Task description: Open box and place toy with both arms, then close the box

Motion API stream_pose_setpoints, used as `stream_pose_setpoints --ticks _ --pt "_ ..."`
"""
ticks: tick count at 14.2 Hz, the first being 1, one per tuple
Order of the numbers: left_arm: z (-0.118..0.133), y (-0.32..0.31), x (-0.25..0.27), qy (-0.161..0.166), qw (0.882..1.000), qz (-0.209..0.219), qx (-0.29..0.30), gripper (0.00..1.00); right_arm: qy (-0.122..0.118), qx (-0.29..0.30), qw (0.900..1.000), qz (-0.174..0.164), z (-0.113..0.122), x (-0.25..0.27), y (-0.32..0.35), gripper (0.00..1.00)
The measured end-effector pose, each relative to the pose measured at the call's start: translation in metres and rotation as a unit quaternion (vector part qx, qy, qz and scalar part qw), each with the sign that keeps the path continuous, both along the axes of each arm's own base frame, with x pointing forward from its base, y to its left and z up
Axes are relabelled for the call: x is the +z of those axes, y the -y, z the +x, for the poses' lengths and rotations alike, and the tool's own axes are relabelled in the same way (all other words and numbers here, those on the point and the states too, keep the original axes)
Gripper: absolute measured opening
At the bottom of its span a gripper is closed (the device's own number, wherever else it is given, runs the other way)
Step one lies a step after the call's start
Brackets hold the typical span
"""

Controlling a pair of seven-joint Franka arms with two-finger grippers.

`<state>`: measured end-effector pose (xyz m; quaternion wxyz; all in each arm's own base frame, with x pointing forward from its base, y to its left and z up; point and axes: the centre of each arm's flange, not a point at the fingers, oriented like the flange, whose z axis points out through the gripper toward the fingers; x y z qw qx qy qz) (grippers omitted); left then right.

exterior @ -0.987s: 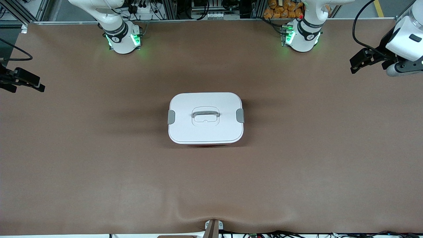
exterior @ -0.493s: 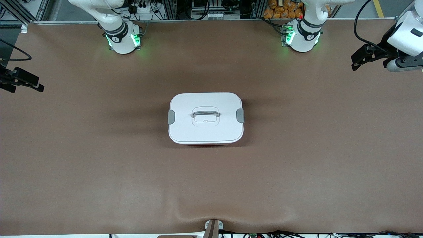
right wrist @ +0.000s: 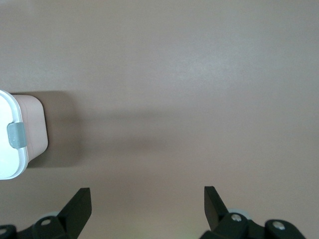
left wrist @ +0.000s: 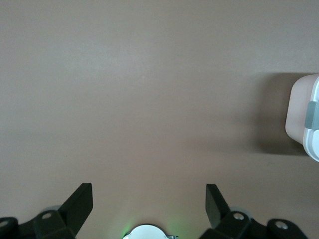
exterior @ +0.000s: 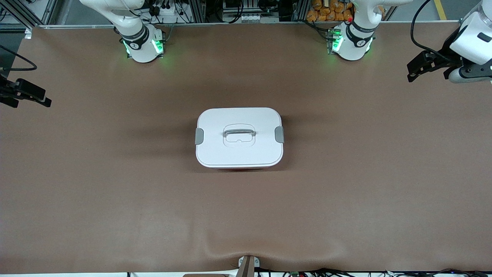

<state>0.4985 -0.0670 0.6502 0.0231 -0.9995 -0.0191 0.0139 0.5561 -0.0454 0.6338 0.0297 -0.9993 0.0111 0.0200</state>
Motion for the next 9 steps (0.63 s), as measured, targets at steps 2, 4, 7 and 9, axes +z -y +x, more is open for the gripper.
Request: stream_pose_setpoints --ticks 2,4,7,9 --pt "0.0054 -0.0014 -0.001 0.003 1.0 -0.001 0.002 1.0 0.0 0.0 1.0 0.0 0.0 0.0 -0.0001 1.0" --pt "0.0096 -0.0026 -0.0015 0.004 1.0 -0.002 0.003 1.0 0.0 0.0 1.0 0.0 0.0 -0.0001 -0.0004 1.0" --pt "0.0119 -0.0038 -0.0018 0.004 1.0 -0.002 0.004 1.0 0.0 0.001 1.0 0.0 0.0001 -0.0001 -0.0008 1.0" --pt "0.012 -0.0039 -0.0016 0.004 1.0 -0.002 0.004 1.0 0.0 0.001 1.0 0.0 0.0001 -0.0001 -0.0009 1.0"
